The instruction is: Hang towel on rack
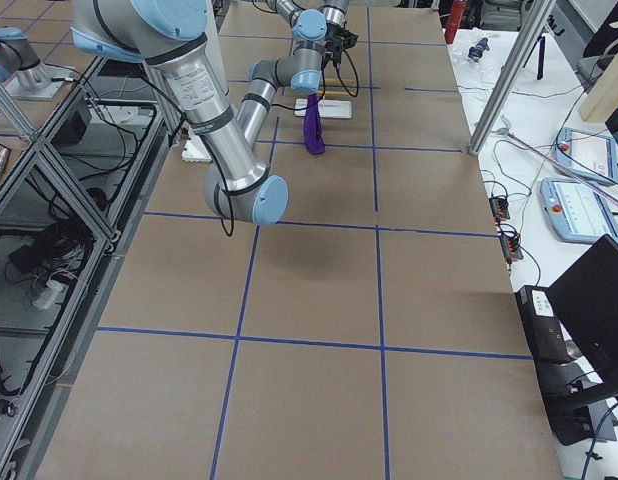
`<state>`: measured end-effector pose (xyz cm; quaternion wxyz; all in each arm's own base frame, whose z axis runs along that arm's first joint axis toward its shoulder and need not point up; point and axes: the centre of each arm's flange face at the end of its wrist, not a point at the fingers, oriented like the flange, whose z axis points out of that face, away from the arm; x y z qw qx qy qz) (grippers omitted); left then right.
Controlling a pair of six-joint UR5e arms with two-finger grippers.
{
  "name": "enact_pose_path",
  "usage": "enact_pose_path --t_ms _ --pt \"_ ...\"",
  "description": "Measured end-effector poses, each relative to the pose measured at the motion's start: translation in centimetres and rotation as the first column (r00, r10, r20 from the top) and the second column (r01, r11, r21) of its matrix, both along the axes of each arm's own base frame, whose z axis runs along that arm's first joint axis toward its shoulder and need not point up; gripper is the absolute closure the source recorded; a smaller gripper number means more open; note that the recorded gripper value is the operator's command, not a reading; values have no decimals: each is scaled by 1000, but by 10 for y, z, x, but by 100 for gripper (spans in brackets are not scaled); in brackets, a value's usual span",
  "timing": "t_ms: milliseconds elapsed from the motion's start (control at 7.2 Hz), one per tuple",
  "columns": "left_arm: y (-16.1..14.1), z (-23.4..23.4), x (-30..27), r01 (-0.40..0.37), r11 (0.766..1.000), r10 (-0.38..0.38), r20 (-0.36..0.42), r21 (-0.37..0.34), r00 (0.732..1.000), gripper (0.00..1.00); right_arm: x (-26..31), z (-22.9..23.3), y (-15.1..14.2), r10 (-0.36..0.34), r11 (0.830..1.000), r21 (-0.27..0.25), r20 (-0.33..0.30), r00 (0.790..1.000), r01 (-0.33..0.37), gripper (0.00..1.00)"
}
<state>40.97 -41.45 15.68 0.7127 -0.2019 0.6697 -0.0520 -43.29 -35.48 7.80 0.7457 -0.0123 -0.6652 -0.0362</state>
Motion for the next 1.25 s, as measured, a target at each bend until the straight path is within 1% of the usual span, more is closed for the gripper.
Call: enact_pose_path --t_ms 278,417,556,694,833,972,1111,1250 --pt "-1 3 -2 4 1000 -4 2 4 1000 100 27 18 13 0 1000 3 6 1000 0 0" --pt "-5 7 -9 17 1000 -17 -1 12 1000 100 49 36 24 3 1000 -2 1 1000 -3 0" --pt "-12 27 -28 46 999 -46 -14 29 999 100 70 55 30 16 1000 -16 -14 1000 -16 0" --pt "-19 67 -62 89 994 -86 -43 68 995 100 87 75 28 41 998 -37 -39 998 -43 0" --pt "-28 118 -103 124 984 -117 -60 130 991 100 101 95 22 71 995 -59 -72 995 -75 0" --pt "-36 165 -148 130 972 -122 -52 194 991 100 110 111 15 97 992 -76 -102 990 -105 0" --pt "-39 203 -186 123 963 -117 -39 242 992 100 116 121 10 118 988 -85 -121 986 -129 0" --pt "-37 226 -209 122 955 -117 -33 272 993 100 118 127 5 137 985 -90 -134 981 -150 0"
